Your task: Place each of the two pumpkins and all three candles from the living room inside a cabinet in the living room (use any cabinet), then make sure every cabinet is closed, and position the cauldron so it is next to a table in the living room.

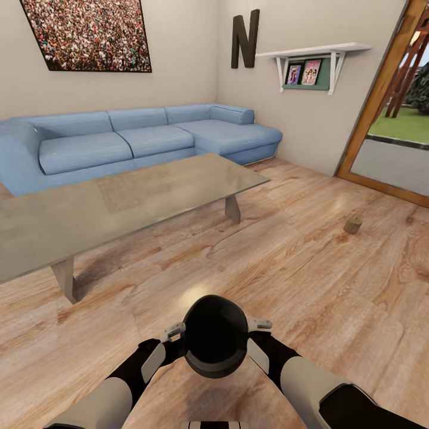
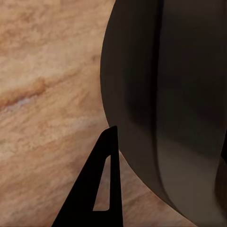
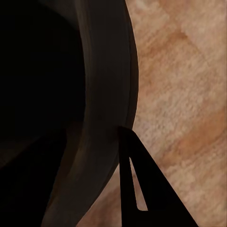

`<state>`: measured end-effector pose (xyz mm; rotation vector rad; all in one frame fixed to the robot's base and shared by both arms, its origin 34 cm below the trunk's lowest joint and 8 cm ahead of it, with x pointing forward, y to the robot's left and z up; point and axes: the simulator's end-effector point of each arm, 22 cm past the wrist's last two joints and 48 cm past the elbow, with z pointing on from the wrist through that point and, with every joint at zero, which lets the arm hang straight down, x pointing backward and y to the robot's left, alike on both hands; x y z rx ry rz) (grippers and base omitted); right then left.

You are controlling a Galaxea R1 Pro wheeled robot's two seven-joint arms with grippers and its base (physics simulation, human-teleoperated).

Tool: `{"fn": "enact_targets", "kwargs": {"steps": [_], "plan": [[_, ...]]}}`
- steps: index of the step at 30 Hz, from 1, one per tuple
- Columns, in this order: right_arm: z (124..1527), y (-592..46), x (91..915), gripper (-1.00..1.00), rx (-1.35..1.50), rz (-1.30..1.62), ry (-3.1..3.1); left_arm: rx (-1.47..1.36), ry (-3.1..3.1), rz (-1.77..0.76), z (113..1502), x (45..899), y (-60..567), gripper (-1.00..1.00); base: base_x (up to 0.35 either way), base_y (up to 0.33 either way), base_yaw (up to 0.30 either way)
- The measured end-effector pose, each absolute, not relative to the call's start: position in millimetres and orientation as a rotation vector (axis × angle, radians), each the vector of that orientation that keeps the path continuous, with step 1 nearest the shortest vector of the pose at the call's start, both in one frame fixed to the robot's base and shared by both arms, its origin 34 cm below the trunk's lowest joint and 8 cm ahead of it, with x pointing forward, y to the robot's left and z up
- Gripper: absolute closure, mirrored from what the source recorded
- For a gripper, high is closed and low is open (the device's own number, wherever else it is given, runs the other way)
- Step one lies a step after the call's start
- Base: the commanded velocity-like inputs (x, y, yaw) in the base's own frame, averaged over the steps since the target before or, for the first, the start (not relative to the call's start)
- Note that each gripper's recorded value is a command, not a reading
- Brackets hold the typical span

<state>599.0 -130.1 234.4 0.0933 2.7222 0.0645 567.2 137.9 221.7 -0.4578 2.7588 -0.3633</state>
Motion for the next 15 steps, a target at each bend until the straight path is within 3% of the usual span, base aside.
{"fn": "enact_targets", "kwargs": {"steps": [15], "plan": [[234.4,-130.2,598.9,1.00,0.093,0.065,2.722,-0.457,2.759,-0.363,221.7,567.3,137.9,1.00,0.000,0.000,0.000]]}}
